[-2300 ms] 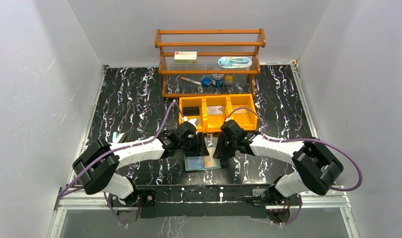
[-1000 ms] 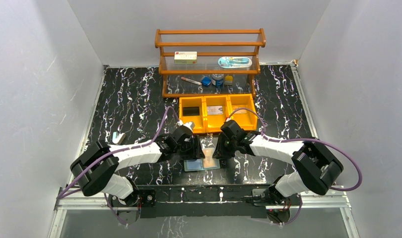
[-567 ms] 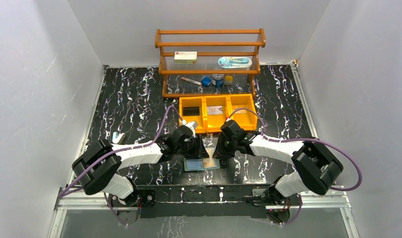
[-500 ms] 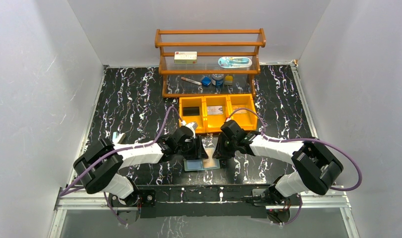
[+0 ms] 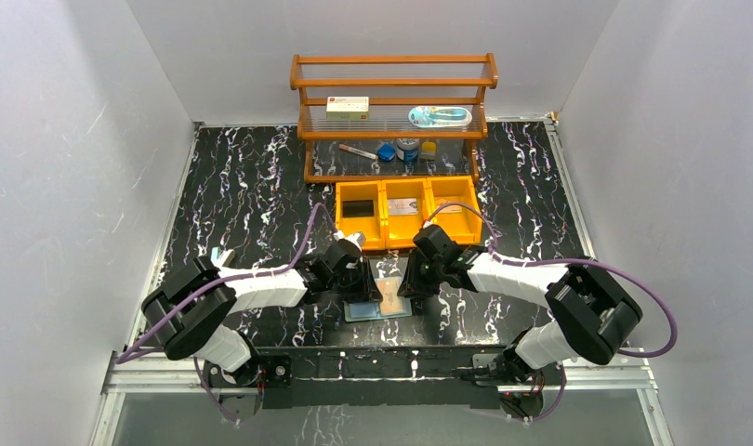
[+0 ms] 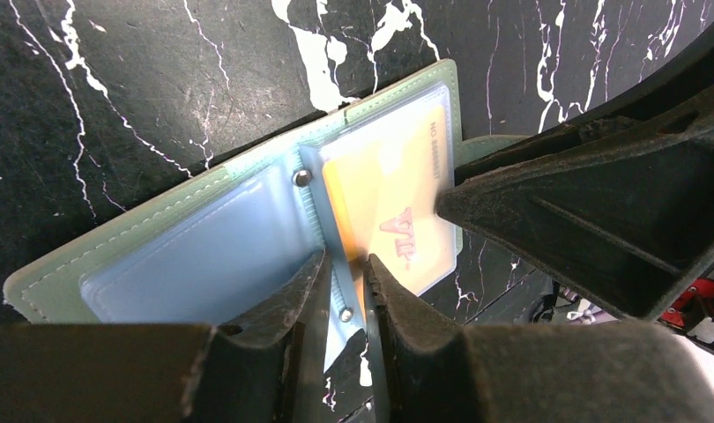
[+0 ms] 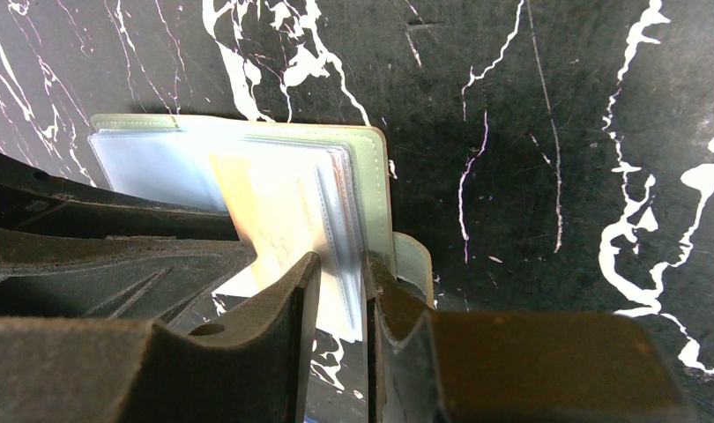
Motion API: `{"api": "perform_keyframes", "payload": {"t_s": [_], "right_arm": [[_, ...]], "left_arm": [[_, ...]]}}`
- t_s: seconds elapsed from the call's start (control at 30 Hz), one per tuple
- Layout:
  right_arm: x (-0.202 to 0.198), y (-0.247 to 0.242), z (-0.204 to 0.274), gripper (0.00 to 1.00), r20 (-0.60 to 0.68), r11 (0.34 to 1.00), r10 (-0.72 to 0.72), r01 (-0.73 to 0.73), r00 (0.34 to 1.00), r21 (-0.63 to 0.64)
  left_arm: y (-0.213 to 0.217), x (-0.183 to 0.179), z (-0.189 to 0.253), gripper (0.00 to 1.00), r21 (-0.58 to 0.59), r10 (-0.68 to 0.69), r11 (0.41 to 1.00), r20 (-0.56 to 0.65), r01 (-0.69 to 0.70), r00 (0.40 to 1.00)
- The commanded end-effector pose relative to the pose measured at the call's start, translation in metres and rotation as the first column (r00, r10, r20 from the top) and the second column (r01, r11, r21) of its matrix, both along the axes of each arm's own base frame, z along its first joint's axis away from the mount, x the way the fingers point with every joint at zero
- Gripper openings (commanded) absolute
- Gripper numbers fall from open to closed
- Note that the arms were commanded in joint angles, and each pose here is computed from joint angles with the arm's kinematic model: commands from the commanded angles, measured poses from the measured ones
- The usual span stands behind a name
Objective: Take the credit cards out of the card holder
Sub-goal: Remove the credit card from the card holder.
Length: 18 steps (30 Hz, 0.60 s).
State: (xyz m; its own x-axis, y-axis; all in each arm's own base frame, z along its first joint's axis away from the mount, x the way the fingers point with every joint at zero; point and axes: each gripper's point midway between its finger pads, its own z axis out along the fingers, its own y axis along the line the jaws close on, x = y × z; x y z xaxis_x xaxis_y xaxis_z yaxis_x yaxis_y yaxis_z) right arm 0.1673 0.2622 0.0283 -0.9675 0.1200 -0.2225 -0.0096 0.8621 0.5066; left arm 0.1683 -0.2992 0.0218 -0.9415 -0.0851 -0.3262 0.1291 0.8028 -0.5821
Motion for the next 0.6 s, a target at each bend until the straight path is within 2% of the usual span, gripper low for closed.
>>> {"api": "perform_keyframes", "payload": {"t_s": [0.0,0.23,0.43,0.57], "right_arm": [[-0.001,0.002,-0.002,0.32,-0.004,1.000,-0.004,0.004,1.000,0.015],[-0.001,0.001,-0.002,0.32,-0.005,1.000,-0.003,0.003,1.000,0.014],[-0.001,0.002,-0.002,0.31,-0.003,1.000,0.000,0.000,1.000,0.014],[0.000,0.007,0.004,0.12,0.012,0.999,0.017,-0.018,1.000,0.046]], "left_arm": [[0.025,-0.014,-0.028,0.18,0.117,0.013,0.993,-0.052,-0.007,0.999],[0.016,-0.015,-0.025,0.05,0.082,-0.039,0.996,-0.048,0.043,0.998],[0.014,-0.016,-0.022,0.00,0.070,-0.045,0.996,-0.049,0.048,0.998],[0.016,-0.014,-0.019,0.00,0.079,-0.033,0.996,-0.039,0.036,0.999]]}}
